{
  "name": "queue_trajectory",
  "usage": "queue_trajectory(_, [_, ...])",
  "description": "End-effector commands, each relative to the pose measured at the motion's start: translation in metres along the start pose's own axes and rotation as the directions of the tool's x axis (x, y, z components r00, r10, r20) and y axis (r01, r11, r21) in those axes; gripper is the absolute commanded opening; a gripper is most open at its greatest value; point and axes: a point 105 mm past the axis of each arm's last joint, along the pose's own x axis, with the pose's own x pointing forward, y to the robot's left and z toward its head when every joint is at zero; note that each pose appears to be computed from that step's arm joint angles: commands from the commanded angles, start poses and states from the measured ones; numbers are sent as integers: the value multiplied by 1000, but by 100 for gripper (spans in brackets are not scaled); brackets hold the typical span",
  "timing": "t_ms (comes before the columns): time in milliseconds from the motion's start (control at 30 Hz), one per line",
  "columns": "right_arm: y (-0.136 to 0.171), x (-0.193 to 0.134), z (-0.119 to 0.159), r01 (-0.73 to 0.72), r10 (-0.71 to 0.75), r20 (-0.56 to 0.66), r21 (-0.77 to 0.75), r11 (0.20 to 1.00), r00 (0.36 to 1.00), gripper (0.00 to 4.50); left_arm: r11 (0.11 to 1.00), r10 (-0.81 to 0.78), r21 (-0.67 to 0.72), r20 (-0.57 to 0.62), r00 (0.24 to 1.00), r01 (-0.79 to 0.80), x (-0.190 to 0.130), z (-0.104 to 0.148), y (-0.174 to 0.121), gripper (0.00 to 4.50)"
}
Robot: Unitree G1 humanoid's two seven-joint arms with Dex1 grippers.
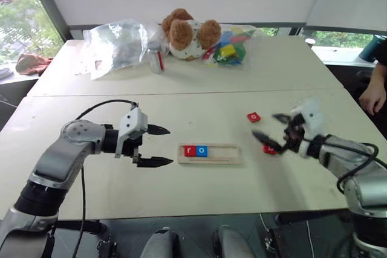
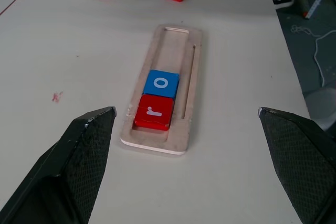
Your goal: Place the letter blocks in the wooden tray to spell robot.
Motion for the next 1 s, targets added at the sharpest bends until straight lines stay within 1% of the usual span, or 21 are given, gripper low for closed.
queue_trajectory(33, [-14, -15, -20, -150, 140, -84, -121, 981, 987, 447, 998, -5, 69, 18, 1000, 4, -3, 16, 1, 450])
queue_trajectory(133, [-26, -16, -28, -195, 177, -119, -158, 968, 977, 447, 998, 4, 65, 6, 1000, -4, -6, 15, 0, 450])
queue_trajectory(233, [-32, -10, -31, -225, 204, -133, -175, 958, 970, 447, 998, 23, 53, -8, 1000, -22, -9, 11, -2, 450])
queue_trajectory(433, [-40, 1, -37, -250, 227, -141, -180, 951, 964, 447, 998, 43, 49, -14, 999, -42, -10, 8, -2, 450])
queue_trajectory(733, [-52, 3, -44, -289, 256, -182, -187, 939, 949, 447, 997, 54, 51, -24, 998, -53, -11, 6, -3, 450])
queue_trajectory(767, [-52, 4, -44, -297, 263, -183, -194, 935, 947, 396, 997, 58, 50, -25, 998, -56, -11, 5, -2, 450])
queue_trajectory(800, [-50, 6, -43, -304, 270, -180, -202, 931, 946, 368, 997, 60, 50, -27, 998, -59, -11, 5, -2, 450])
queue_trajectory(833, [-50, 8, -42, -305, 271, -176, -208, 930, 946, 309, 997, 62, 50, -28, 998, -61, -11, 4, -2, 450])
queue_trajectory(867, [-49, 10, -41, -309, 277, -170, -201, 930, 946, 269, 997, 64, 50, -28, 998, -62, -10, 4, -2, 450])
queue_trajectory(967, [-49, 13, -35, -311, 285, -150, -200, 929, 947, 122, 996, 83, 43, -30, 996, -81, -12, 3, 2, 450])
queue_trajectory(1000, [-49, 14, -33, -311, 285, -146, -202, 929, 947, 115, 995, 89, 42, -31, 996, -87, -13, 3, 3, 450])
